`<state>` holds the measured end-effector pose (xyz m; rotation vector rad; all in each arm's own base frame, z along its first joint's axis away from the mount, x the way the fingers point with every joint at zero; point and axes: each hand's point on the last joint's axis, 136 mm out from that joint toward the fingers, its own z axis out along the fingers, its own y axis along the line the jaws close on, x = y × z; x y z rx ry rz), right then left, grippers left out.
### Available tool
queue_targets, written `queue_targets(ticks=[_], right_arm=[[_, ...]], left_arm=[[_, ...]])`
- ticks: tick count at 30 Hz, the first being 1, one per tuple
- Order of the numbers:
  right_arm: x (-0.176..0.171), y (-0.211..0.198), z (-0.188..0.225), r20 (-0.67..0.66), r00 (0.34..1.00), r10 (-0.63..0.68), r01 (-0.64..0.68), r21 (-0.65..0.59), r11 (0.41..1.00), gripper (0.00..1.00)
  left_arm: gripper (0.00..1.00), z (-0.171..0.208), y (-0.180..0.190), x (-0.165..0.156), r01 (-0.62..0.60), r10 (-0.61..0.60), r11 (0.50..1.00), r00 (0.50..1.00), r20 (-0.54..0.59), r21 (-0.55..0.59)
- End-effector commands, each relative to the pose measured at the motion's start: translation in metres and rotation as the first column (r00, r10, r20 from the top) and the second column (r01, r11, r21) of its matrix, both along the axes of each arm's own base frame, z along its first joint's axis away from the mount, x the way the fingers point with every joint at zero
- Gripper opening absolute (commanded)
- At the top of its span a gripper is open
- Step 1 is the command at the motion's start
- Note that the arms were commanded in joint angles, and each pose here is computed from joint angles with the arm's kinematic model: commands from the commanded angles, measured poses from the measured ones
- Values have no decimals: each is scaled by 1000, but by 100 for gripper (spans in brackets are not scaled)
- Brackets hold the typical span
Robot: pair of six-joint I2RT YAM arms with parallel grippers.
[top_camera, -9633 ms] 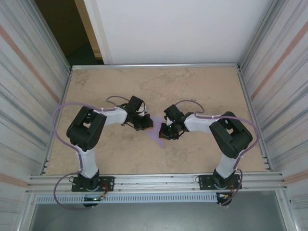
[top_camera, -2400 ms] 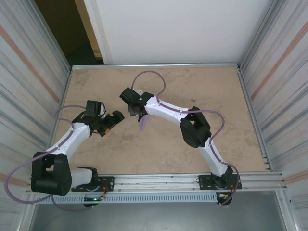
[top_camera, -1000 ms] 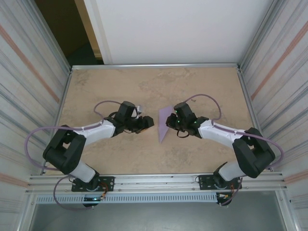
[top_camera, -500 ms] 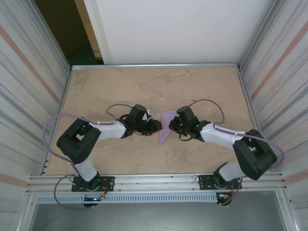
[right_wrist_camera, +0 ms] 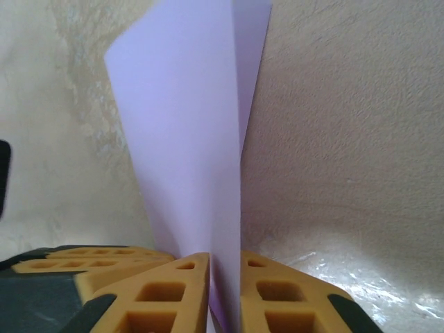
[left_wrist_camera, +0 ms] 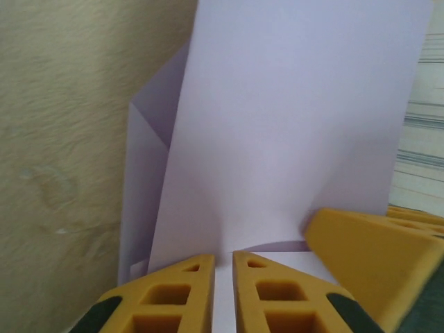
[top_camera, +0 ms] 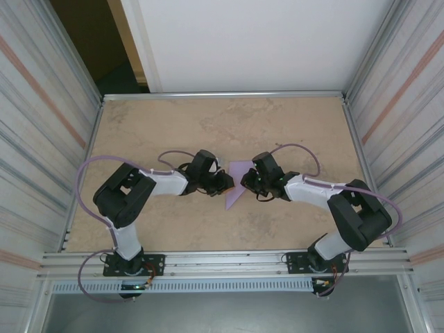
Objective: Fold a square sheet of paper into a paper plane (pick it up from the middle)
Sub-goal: Move the paper to the center of the table, then fold the wing for the fifth time at the center of the table.
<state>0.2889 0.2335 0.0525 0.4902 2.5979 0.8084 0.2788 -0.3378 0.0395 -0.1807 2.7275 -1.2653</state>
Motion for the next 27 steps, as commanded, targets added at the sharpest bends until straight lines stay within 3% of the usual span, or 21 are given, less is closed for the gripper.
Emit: queue_targets(ticks=[1, 6, 15, 20, 27], right_arm=[[4, 5, 4, -30, 1000, -5, 6, 45, 999, 19], [0, 13, 2, -78, 996, 40, -31, 111, 993, 31], [-5, 14, -11, -164, 985, 44, -17, 159, 987, 32], [-2, 13, -15, -176, 984, 36, -6, 170, 985, 27], [6, 15, -11, -154, 988, 21, 9, 192, 981, 10]], left_arm=[[14, -12, 6, -1, -19, 21, 998, 999, -33, 60], [13, -26, 10, -5, -13, 19, 996, 998, -63, 91], [13, -36, 20, -8, -12, 22, 994, 996, -89, 105], [14, -37, 21, -8, -9, 18, 995, 995, -99, 96], [15, -26, 20, -3, 3, 2, 998, 997, -71, 71]])
